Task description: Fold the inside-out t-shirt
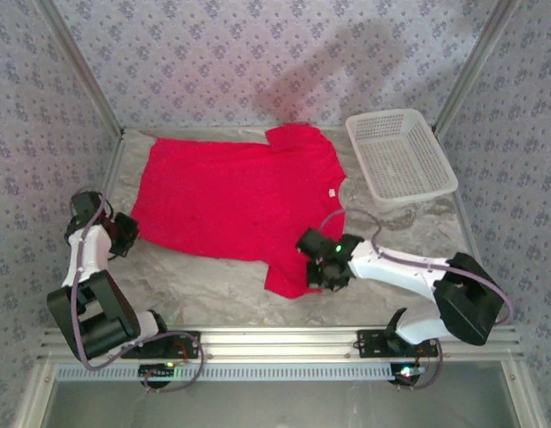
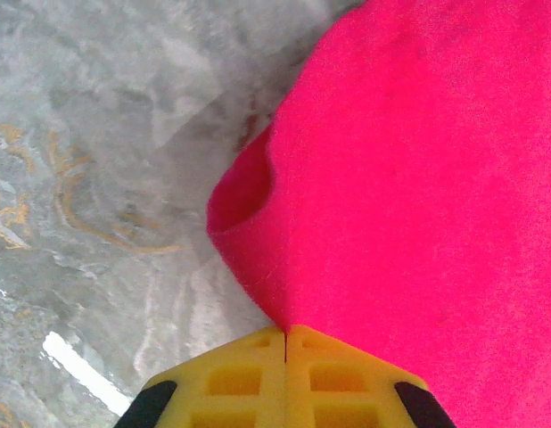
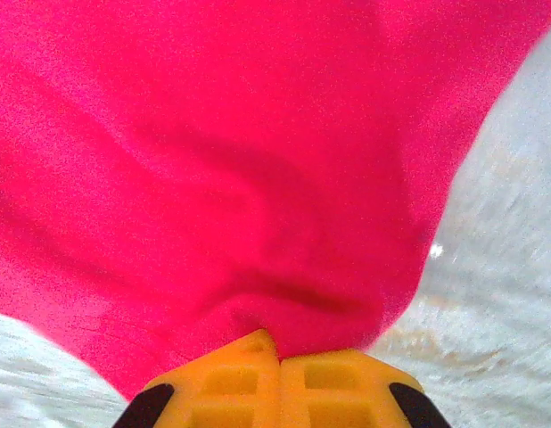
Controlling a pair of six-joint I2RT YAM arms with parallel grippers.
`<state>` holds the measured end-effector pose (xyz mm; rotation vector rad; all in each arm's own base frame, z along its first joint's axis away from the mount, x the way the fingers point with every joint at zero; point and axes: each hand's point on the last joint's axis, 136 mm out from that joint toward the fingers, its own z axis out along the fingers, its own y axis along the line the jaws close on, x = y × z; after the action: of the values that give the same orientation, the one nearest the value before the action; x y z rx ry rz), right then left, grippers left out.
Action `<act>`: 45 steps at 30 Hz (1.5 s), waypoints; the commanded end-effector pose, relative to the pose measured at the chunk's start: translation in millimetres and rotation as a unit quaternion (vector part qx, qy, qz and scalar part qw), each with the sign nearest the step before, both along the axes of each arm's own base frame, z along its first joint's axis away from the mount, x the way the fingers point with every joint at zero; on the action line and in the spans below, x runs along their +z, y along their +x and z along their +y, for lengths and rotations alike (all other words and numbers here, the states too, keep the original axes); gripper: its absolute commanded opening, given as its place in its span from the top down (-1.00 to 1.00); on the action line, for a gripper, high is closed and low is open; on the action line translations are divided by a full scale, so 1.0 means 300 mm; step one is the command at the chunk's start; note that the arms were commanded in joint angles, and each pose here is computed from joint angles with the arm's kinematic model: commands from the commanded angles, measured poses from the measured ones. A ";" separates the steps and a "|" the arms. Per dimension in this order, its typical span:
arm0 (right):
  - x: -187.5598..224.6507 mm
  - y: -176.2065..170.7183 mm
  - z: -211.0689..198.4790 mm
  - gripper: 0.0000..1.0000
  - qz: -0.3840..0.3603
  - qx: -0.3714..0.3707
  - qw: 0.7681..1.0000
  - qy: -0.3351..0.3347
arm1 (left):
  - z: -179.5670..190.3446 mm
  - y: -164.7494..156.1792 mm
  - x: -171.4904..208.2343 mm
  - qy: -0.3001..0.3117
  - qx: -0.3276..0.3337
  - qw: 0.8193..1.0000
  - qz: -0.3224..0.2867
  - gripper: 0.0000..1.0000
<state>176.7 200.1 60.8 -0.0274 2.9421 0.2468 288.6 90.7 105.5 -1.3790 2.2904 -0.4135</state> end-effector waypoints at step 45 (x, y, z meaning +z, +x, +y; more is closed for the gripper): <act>1.519 0.739 -0.324 1.00 -0.545 -0.051 0.836 0.025 | -0.103 0.460 1.015 0.105 -0.120 0.920 -0.357 1.00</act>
<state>348.4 100.1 562.1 -0.0290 1.6746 0.2171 393.9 64.4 450.6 -0.7146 1.7372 -0.6162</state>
